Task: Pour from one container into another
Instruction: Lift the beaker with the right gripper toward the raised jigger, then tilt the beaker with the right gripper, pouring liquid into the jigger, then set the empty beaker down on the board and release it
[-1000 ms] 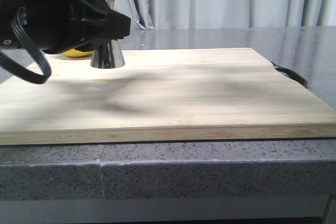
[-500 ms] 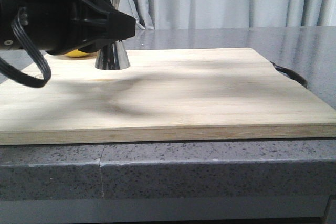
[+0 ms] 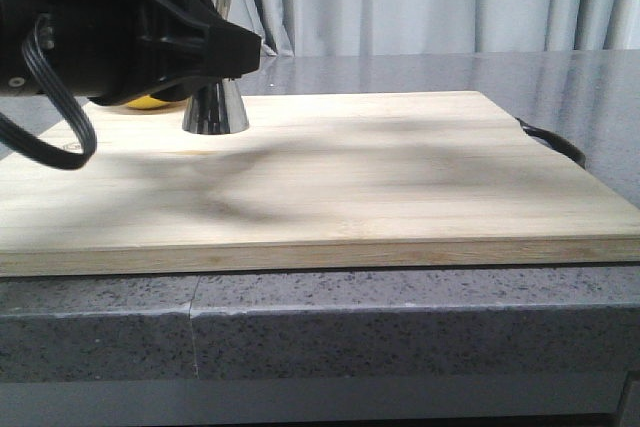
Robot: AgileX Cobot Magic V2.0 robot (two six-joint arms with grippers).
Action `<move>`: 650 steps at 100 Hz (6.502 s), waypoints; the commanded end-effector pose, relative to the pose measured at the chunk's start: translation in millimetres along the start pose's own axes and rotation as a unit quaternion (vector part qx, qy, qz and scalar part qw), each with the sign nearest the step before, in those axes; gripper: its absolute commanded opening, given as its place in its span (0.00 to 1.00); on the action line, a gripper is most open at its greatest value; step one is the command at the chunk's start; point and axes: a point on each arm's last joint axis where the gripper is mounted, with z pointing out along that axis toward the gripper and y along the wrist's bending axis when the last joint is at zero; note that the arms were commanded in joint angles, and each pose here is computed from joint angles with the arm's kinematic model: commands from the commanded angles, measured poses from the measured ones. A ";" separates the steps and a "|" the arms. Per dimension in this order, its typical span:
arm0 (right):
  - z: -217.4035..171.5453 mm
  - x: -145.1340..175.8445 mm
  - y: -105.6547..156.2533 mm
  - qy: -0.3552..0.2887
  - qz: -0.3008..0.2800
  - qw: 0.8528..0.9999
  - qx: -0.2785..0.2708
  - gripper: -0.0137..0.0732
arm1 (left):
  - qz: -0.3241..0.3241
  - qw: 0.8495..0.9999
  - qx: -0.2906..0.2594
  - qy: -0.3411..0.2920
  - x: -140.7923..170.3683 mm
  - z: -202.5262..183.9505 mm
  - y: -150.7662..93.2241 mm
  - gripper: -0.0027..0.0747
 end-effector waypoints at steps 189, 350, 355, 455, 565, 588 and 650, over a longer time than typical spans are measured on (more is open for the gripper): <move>-10.8 -20.8 -17.3 -0.042 -0.202 0.978 0.016 0.49 | 0.013 0.998 0.023 -0.051 -20.2 -3.3 -6.8 0.01; -11.2 -26.0 -23.3 -0.036 -0.346 0.937 0.013 0.49 | 0.015 0.998 0.024 -0.051 -20.2 -3.3 -7.1 0.01; -11.2 -25.9 -23.1 -0.036 -0.354 0.935 0.012 0.49 | 0.015 0.998 0.024 -0.051 -20.2 -3.3 -7.1 0.01; -11.1 -24.3 -22.7 -0.029 -0.370 0.928 0.008 0.49 | 0.015 0.998 0.024 -0.051 -20.2 -3.3 -7.1 0.01; -26.1 39.6 -79.8 0.001 0.235 0.967 0.096 0.49 | 0.015 0.998 0.025 -0.054 -20.7 -3.3 -7.2 0.01; -51.2 92.7 -87.1 -0.065 0.368 0.922 0.100 0.49 | 0.015 0.998 0.025 -0.054 -20.7 -3.3 -7.2 0.01; -25.0 155.9 -28.8 -0.047 0.413 0.909 0.026 0.49 | 0.015 0.998 0.026 -0.062 -22.3 -3.5 -7.4 0.01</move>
